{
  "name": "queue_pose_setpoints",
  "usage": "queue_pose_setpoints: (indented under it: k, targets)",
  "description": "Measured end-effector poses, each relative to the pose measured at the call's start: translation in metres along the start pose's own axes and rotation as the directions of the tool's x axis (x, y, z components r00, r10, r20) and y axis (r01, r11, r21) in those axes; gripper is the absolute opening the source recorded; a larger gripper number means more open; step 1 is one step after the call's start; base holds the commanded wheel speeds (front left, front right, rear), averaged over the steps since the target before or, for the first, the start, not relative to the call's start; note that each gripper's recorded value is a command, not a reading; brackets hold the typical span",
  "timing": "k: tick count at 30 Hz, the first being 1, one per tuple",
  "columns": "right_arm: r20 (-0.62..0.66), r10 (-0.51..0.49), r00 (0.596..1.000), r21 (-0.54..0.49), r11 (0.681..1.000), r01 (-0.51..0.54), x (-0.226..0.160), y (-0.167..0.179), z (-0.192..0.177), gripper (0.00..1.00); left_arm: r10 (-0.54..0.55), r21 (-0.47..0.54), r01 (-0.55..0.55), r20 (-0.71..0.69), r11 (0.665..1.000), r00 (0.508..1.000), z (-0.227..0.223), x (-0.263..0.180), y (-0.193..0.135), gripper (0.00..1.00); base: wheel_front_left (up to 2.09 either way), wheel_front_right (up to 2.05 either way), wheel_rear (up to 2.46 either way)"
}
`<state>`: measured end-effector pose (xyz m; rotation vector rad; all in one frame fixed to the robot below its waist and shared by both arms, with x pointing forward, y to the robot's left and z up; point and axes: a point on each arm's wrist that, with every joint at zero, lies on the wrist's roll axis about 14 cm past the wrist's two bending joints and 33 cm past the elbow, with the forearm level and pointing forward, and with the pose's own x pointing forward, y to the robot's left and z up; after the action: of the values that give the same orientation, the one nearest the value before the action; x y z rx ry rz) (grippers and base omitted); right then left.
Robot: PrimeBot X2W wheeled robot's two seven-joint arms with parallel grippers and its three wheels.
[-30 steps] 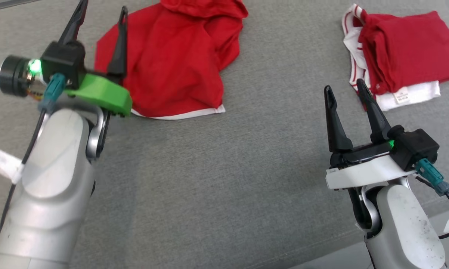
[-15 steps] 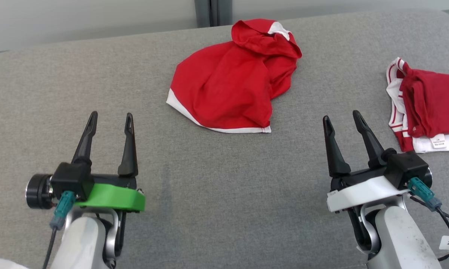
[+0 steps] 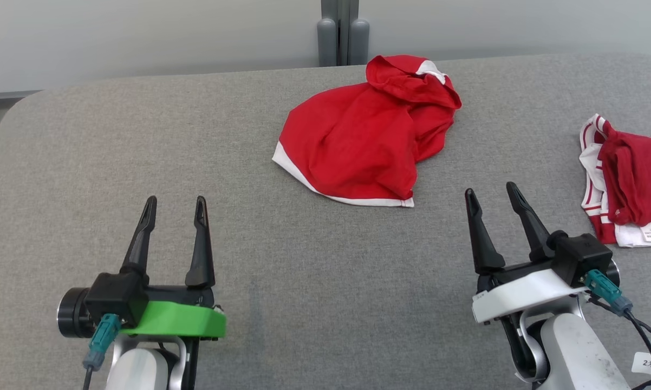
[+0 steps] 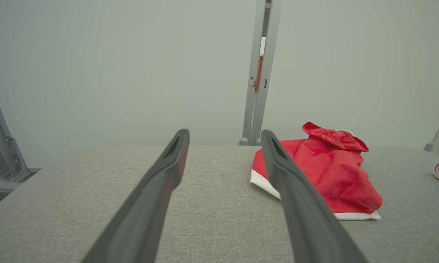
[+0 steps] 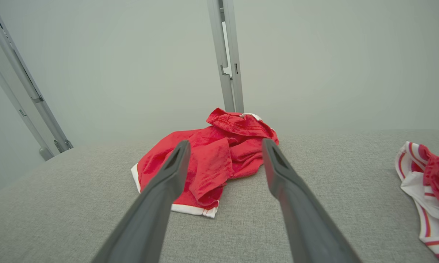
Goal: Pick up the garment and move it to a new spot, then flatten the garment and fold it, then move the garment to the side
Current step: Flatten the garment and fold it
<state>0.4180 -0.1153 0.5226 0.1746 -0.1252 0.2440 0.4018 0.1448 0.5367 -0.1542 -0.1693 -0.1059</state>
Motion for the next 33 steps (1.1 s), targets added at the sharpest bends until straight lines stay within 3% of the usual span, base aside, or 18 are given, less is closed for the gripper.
queue_pose_setpoints:
  k: [11, 21, 28, 29, 30, 33]
  targets:
    - [-0.135, 0.026, 0.99, 0.001, 1.0, -0.026, 0.017, 0.004, -0.047, 1.0, -0.005, 0.015, 0.005, -0.031, 1.0, 0.999, -0.013, 0.006, 0.005, 1.0, 0.0, 0.0, 0.0]
    - [-0.391, 0.056, 0.919, 0.06, 0.998, -0.035, 0.049, 0.011, -0.123, 1.0, 0.031, 0.001, -0.031, -0.069, 1.0, 0.997, -0.026, 0.009, 0.016, 1.0, 0.0, 0.0, 0.0]
    - [-0.478, 0.096, 0.873, 0.091, 0.994, -0.059, 0.063, 0.027, -0.157, 1.0, 0.094, 0.015, -0.093, -0.086, 0.996, 0.992, -0.03, 0.003, 0.036, 1.0, 0.0, 0.0, 0.0]
    - [-0.48, 0.102, 0.871, 0.093, 0.994, -0.065, 0.065, 0.029, -0.16, 0.87, 0.104, 0.018, -0.102, -0.09, 0.995, 0.991, -0.031, 0.002, 0.038, 1.0, 0.0, 0.0, 0.0]
    - [-0.482, 0.106, 0.87, 0.095, 0.993, -0.069, 0.066, 0.031, -0.162, 0.0, 0.11, 0.02, -0.108, -0.092, 0.994, 0.99, -0.031, 0.001, 0.04, 1.0, 0.0, 0.0, 0.0]
    - [-0.469, 0.11, 0.877, 0.094, 0.993, -0.074, 0.068, 0.032, -0.161, 0.0, 0.12, 0.023, -0.118, -0.102, 0.993, 0.988, -0.034, -0.001, 0.043, 1.0, 0.0, 0.0, 0.0]
